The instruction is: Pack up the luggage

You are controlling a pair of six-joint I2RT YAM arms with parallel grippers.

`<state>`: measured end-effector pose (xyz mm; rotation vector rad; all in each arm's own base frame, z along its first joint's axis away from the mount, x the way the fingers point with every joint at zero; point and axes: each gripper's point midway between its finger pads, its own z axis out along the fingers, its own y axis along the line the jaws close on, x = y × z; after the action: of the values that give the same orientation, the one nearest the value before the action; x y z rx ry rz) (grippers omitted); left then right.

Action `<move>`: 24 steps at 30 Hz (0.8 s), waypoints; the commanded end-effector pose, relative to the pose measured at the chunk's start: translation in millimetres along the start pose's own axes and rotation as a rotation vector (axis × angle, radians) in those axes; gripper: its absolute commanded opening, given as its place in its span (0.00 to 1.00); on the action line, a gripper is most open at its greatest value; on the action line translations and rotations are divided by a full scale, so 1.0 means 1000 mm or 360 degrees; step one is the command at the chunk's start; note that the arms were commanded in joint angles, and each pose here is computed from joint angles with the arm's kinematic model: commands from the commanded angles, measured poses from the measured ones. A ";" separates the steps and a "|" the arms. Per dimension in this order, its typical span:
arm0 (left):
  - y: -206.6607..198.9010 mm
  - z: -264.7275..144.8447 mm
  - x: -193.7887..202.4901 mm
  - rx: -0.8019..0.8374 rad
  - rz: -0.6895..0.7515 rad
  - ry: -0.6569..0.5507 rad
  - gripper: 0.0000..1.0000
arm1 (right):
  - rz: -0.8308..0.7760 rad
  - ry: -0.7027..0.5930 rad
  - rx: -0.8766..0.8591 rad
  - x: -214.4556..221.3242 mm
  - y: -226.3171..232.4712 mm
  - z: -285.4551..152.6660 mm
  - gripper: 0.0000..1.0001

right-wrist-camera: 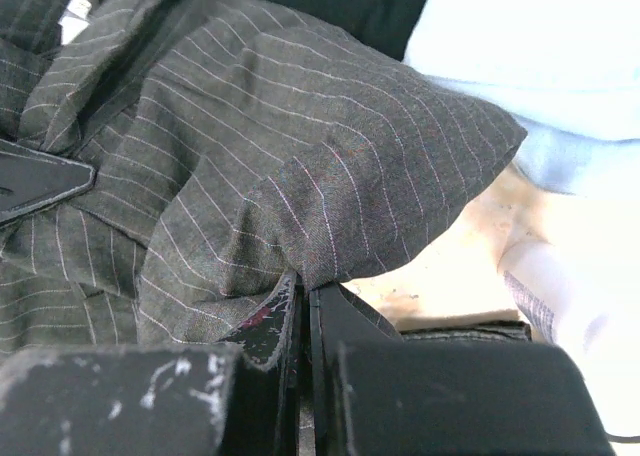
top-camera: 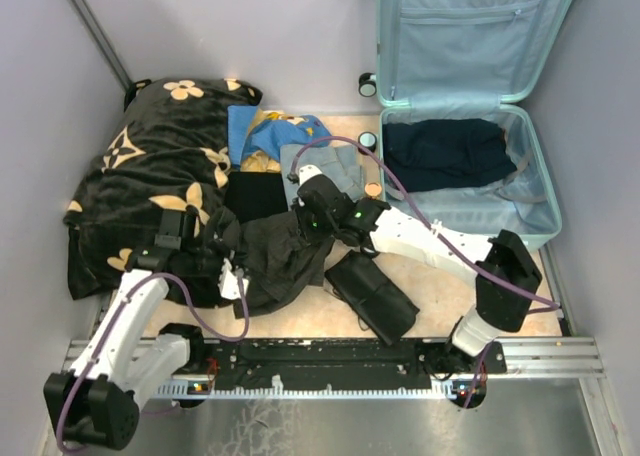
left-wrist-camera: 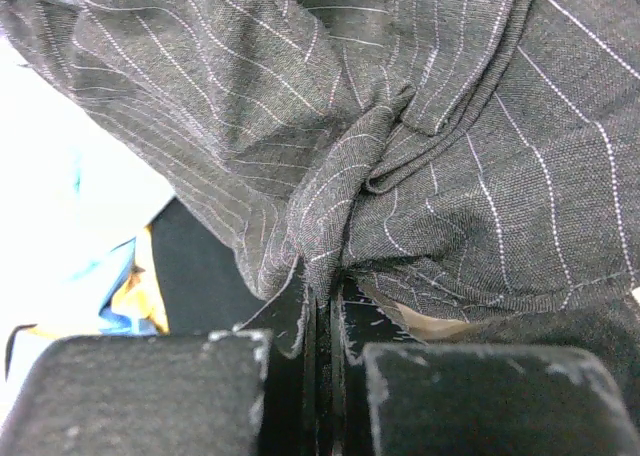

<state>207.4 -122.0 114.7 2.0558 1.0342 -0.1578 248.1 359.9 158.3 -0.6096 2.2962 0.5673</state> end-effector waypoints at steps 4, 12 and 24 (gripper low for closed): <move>0.017 -0.039 -0.045 -0.0053 -0.0168 -0.0088 0.00 | -0.0096 -0.0439 -0.0159 -0.087 0.030 -0.072 0.00; 0.100 -0.088 -0.065 -0.0418 -0.0070 -0.0041 0.00 | -0.0186 -0.0746 -0.0112 -0.142 0.028 -0.127 0.00; 0.258 -0.094 -0.096 -0.0808 0.0085 -0.0193 0.00 | -0.0087 -0.1201 0.0256 -0.229 -0.064 -0.216 0.00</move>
<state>283.4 -163.2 329.9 1.6864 0.9538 -0.0222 304.0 303.2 369.6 -0.4633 1.7867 0.5332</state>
